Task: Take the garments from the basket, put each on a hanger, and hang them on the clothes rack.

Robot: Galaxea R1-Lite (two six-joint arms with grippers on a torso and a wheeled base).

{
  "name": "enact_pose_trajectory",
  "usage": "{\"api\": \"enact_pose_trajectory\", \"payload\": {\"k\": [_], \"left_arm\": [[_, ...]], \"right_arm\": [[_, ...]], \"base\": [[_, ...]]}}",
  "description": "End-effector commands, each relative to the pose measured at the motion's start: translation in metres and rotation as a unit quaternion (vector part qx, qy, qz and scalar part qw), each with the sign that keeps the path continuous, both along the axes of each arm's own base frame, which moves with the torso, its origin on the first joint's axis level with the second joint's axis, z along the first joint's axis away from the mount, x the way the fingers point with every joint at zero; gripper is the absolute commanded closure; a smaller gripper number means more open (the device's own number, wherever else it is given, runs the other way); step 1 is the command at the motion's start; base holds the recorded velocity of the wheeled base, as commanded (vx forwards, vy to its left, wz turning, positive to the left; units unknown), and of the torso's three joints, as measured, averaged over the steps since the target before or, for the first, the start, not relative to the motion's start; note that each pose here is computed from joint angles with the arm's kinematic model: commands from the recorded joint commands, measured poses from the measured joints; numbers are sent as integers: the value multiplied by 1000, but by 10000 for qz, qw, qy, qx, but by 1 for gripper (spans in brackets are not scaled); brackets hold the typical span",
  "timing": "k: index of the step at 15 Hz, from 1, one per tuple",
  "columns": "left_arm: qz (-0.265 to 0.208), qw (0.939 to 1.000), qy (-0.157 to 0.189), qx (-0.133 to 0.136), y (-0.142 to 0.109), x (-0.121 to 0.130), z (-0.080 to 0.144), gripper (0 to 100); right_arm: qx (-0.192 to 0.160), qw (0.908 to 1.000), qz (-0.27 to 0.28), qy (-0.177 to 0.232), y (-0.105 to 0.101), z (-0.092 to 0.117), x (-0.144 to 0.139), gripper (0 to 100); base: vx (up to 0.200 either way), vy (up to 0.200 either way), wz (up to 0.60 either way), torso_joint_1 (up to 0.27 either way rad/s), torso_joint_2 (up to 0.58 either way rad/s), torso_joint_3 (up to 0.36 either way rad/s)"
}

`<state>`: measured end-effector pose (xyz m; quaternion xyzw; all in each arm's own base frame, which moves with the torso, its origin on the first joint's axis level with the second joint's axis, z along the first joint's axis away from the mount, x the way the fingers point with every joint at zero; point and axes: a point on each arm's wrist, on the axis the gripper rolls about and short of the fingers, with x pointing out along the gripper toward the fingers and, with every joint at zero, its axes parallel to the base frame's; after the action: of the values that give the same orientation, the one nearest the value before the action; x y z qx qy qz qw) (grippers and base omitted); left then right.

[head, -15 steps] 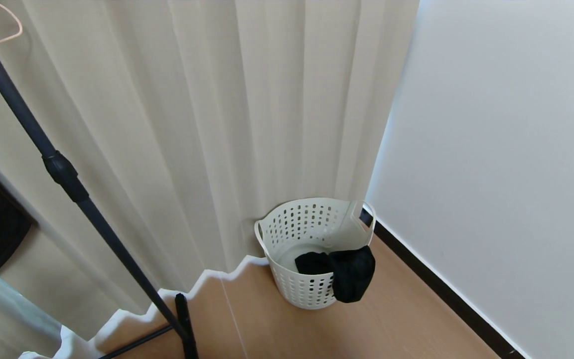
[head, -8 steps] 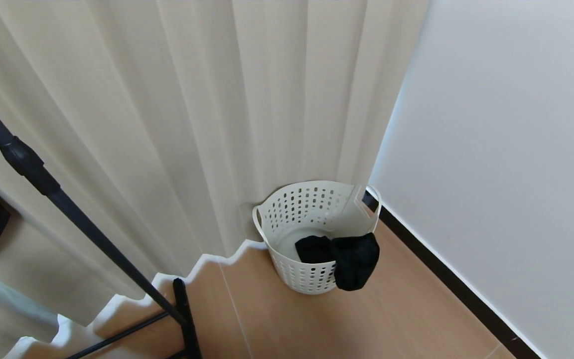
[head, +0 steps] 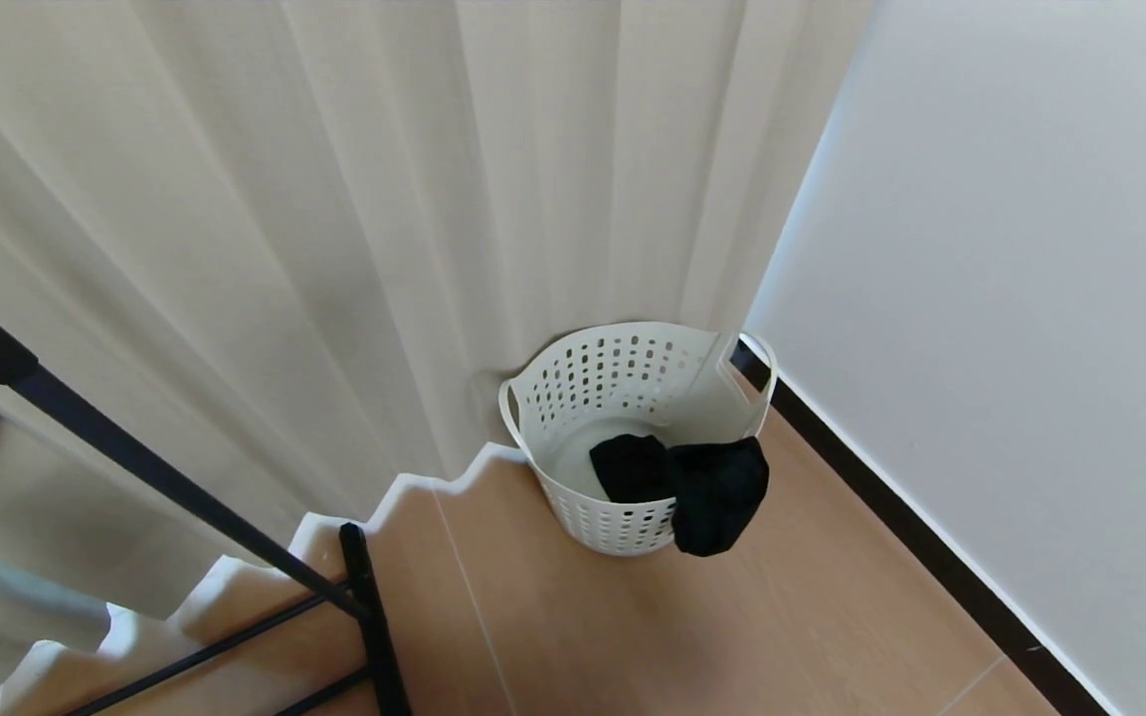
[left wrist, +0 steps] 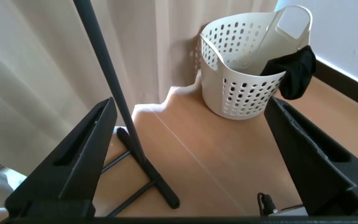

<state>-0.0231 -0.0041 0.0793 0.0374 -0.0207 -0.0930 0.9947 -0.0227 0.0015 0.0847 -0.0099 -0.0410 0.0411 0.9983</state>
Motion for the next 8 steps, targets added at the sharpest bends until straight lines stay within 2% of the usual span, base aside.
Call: {"api": "enact_pose_trajectory", "payload": {"k": [1,8], "left_arm": [[3,10000,6,1,0,0,0,0],[10,10000,8,-14,0,0,0,0]], "right_arm": [[-8,10000,14,22,0,-1,0,0],[16,10000,1,32,0,-1,0,0]], "base": [[0,0,0,7,17,-207],[0,0,0,3,5,-196]]}}
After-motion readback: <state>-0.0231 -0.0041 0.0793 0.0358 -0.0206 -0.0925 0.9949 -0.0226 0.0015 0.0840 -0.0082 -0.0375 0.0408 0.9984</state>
